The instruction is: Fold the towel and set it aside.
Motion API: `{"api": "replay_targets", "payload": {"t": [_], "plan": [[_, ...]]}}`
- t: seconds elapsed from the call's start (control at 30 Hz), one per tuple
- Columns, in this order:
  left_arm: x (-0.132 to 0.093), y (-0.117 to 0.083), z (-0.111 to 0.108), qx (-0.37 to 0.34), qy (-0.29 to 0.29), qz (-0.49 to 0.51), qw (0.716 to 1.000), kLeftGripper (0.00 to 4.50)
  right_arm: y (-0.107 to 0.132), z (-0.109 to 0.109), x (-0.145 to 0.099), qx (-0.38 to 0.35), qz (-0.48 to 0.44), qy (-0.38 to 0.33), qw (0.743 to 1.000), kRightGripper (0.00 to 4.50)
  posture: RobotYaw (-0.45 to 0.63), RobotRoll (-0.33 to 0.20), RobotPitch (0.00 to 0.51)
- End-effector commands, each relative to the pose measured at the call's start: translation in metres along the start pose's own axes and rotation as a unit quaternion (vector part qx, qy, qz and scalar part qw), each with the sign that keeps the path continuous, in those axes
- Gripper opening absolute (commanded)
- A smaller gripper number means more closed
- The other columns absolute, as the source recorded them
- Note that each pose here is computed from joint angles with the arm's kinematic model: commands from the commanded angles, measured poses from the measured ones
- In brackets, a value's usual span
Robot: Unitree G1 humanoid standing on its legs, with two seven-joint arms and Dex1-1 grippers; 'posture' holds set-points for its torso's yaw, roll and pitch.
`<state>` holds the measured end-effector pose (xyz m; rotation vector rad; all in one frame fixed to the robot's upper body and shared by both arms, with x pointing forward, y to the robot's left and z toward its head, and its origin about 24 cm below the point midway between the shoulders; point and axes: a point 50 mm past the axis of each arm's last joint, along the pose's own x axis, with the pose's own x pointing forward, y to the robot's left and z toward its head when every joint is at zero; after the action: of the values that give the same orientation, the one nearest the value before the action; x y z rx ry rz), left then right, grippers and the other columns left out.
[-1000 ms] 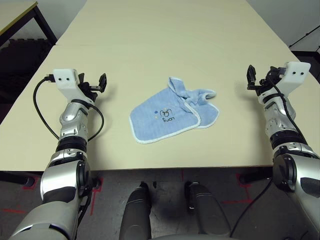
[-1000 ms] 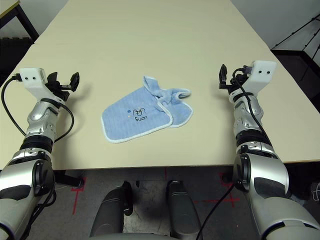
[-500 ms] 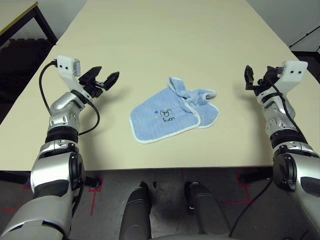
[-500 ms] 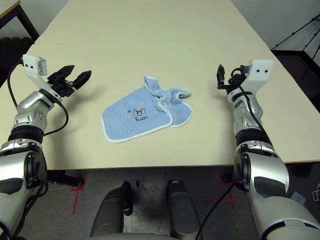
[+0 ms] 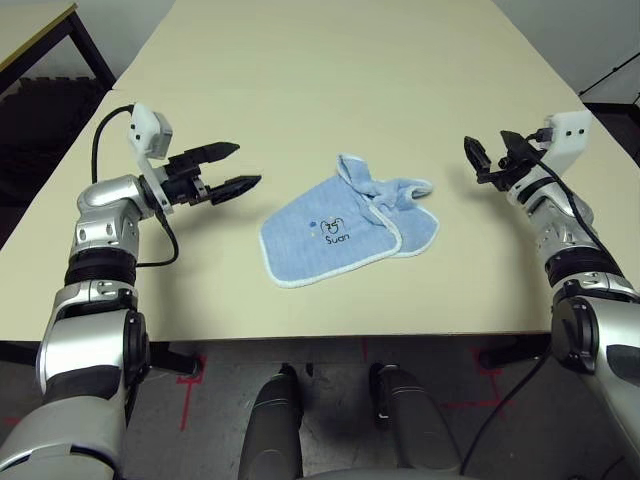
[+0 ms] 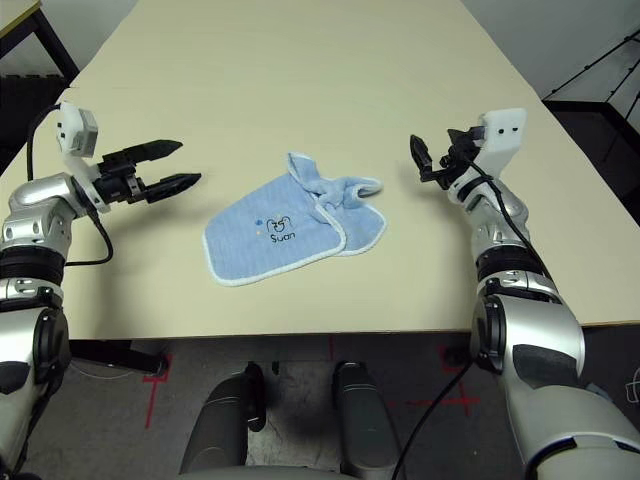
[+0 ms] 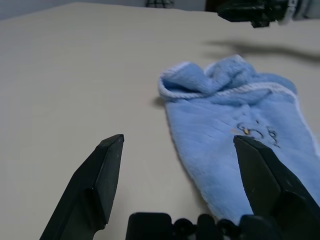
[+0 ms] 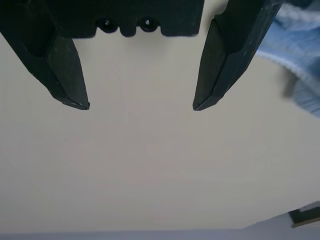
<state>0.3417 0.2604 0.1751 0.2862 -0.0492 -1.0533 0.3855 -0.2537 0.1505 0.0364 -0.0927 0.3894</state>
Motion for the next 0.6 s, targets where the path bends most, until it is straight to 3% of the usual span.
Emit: {"api": "replay_targets", "payload": {"t": [0.03, 0.2, 0.6], "plan": [[0.001, -0.006, 0.001, 0.017, 0.003, -0.027, 0.999, 4.44, -0.001, 0.004, 0.002, 0.009, 0.039, 0.050, 0.998, 4.50, -0.01, 0.000, 0.149], [0.004, -0.011, 0.002, 0.014, -0.003, -0.044, 0.999, 4.44, 0.003, 0.009, 0.006, -0.001, 0.094, 0.154, 0.984, 4.50, 0.00, 0.000, 0.152], [0.012, -0.019, 0.011, 0.000, -0.023, -0.056, 0.998, 4.44, 0.022, 0.017, 0.024, 0.000, 0.114, 0.253, 0.961, 4.50, 0.00, 0.000, 0.161]]}}
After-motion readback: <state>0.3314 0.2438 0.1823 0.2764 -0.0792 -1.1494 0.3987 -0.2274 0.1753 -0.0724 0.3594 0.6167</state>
